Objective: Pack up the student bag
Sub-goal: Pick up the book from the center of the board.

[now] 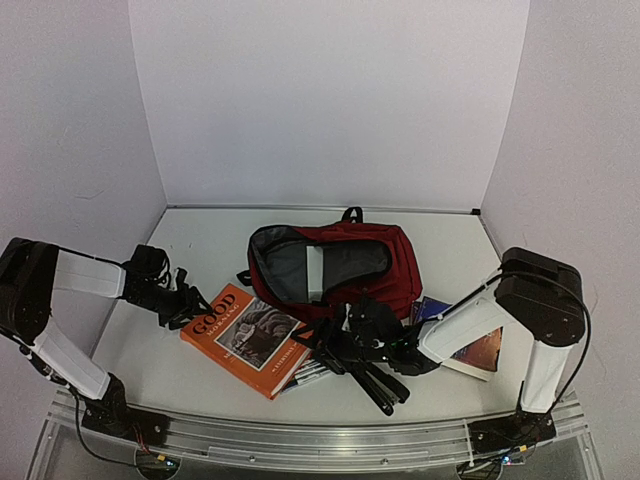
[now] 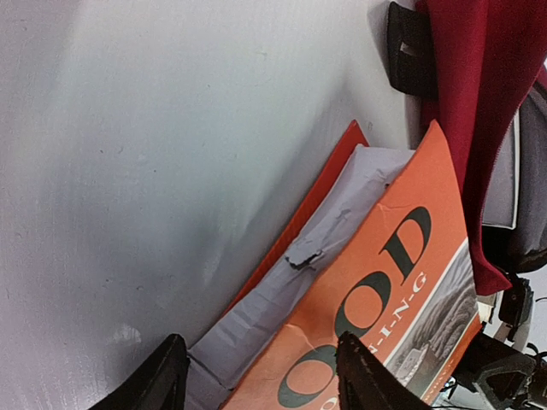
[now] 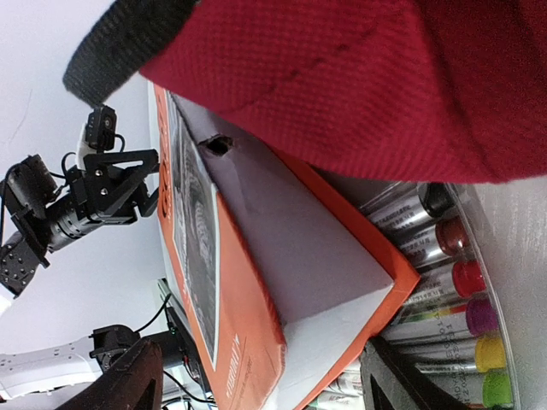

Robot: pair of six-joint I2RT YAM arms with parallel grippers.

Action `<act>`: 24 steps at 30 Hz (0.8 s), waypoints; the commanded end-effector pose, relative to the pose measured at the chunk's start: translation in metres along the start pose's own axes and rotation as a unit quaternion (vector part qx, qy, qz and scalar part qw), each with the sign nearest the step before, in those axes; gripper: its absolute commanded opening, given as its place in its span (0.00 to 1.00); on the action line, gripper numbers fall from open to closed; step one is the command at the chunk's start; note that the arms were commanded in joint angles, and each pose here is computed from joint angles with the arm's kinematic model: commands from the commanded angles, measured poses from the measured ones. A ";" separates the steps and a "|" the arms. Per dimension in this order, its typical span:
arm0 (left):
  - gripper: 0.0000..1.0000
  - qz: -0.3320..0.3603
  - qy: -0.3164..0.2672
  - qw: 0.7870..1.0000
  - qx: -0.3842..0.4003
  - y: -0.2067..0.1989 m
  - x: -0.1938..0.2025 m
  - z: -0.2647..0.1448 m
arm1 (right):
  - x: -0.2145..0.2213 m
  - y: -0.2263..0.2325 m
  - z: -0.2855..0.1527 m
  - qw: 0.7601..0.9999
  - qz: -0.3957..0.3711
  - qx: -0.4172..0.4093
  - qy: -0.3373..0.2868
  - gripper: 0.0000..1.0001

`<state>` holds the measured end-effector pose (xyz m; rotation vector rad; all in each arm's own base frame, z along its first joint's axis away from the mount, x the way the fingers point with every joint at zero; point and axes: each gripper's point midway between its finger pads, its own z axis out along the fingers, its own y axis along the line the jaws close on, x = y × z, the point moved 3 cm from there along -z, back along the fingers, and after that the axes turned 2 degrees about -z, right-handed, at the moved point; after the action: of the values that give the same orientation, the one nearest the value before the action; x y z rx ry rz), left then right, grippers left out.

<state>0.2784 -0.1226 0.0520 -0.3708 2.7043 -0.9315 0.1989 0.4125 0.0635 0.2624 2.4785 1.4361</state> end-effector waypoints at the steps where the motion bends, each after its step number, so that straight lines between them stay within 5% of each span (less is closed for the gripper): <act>1: 0.52 -0.027 0.085 0.995 0.054 -0.015 0.041 0.010 | 0.012 -0.005 0.000 0.999 0.035 -0.021 0.022 0.77; 12: 0.32 -0.058 0.078 0.995 0.036 -0.014 0.054 0.018 | 0.034 0.008 -0.002 0.996 0.054 -0.044 0.051 0.77; 24: 0.31 -0.071 0.072 0.994 0.042 -0.014 0.056 0.016 | 0.061 0.026 -0.016 0.993 0.081 -0.063 0.056 0.76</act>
<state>0.2753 -0.1302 0.0420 -0.5098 2.6442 -0.9142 0.1683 0.4017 0.0641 0.4504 2.4593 1.5307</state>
